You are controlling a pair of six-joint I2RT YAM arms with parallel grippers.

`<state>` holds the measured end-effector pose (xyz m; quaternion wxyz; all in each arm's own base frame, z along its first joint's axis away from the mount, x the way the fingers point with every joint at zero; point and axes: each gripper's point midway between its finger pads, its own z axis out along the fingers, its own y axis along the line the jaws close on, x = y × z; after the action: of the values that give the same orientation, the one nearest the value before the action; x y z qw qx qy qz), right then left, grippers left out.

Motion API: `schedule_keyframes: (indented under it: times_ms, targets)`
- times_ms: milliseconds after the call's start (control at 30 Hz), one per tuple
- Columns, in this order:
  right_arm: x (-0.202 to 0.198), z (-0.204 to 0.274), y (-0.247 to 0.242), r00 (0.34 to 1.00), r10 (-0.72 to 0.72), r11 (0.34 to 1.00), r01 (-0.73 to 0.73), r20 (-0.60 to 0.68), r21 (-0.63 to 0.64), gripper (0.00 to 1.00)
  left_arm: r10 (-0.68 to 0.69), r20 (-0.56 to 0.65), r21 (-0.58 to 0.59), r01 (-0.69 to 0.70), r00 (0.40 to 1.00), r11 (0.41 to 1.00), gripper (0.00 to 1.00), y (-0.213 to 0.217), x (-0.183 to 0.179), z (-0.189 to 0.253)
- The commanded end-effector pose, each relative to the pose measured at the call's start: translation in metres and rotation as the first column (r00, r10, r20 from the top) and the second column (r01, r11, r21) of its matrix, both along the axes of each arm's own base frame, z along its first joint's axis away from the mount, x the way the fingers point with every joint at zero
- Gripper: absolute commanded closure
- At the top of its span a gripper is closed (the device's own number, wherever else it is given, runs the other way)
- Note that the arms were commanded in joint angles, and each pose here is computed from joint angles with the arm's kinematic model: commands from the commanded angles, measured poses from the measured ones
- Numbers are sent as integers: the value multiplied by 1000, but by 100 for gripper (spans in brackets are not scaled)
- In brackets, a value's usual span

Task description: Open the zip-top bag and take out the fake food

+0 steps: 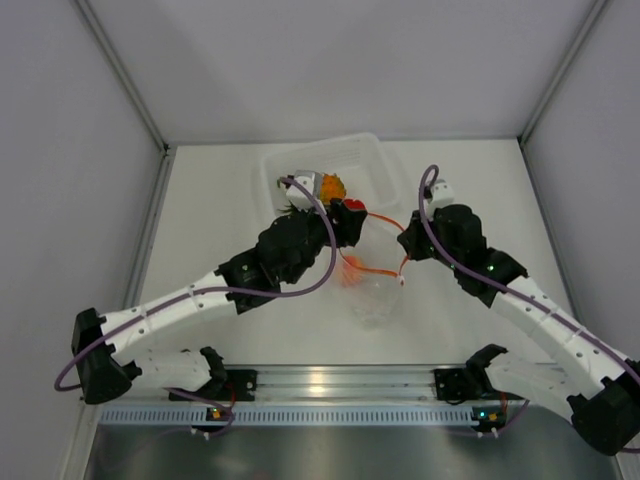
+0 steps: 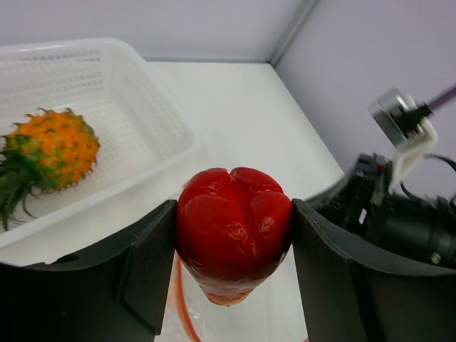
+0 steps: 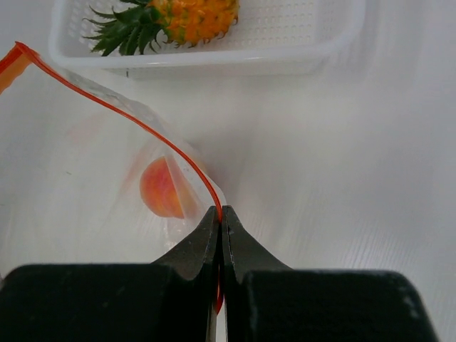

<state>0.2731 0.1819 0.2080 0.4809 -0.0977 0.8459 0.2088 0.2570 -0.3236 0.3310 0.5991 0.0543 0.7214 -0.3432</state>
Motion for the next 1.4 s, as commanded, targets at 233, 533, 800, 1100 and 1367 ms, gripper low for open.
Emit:
schedule_keyframes:
  times_ms: [233, 533, 800, 1100, 1367]
  targets:
    - [-19, 19, -28, 997, -55, 997, 57, 58, -43, 100, 295, -121, -51, -303, 948, 952, 100, 45, 88, 17]
    - [-36, 37, -43, 992, -66, 997, 70, 109, -30, 100, 363, -154, -12, -369, 919, 929, 100, 60, 182, 1]
    - [-46, 39, -46, 993, -49, 998, 51, 108, -22, 100, 319, -267, -43, -342, 909, 939, 98, 49, 269, -47]
    - [-52, 41, -50, 992, -49, 999, 52, 116, -15, 100, 122, -332, -90, -160, 935, 983, 71, 16, 321, -83]
    - [-53, 50, -47, 990, -40, 999, 39, 135, 10, 100, -62, -369, -107, 23, 927, 994, 8, -5, 321, -100]
